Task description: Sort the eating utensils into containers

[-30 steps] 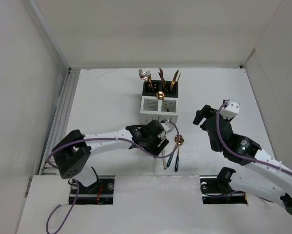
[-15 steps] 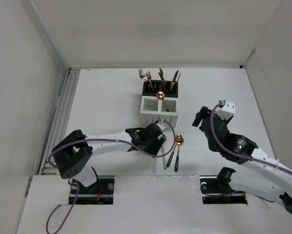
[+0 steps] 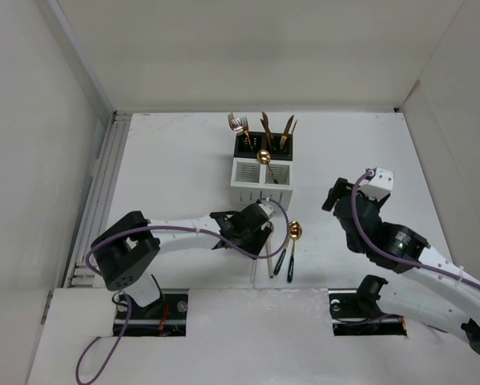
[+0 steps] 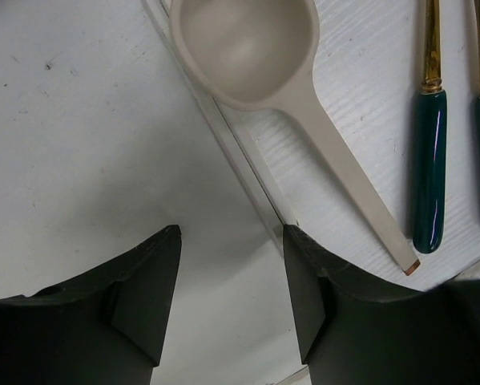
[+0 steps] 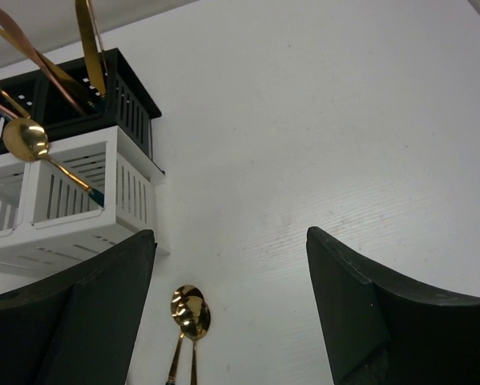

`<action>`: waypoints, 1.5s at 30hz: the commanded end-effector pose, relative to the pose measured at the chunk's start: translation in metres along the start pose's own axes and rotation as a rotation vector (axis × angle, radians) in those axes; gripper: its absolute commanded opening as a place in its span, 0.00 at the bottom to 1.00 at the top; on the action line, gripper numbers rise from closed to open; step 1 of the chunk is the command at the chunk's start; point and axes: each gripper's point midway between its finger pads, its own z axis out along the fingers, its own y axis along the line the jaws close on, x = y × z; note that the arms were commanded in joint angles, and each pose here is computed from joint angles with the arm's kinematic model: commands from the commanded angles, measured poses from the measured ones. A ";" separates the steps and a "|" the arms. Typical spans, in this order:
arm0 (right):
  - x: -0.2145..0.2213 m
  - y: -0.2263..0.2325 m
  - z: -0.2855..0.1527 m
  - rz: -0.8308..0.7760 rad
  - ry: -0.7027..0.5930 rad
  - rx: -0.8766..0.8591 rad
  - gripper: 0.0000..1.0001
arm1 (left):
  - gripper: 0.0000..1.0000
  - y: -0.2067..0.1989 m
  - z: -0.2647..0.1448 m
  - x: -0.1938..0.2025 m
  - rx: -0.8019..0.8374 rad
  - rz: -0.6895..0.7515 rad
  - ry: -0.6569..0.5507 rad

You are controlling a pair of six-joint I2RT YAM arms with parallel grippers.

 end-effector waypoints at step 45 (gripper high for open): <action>0.001 -0.020 0.002 -0.074 -0.034 0.091 0.83 | 0.00 0.047 -0.015 0.007 -0.170 -0.196 0.145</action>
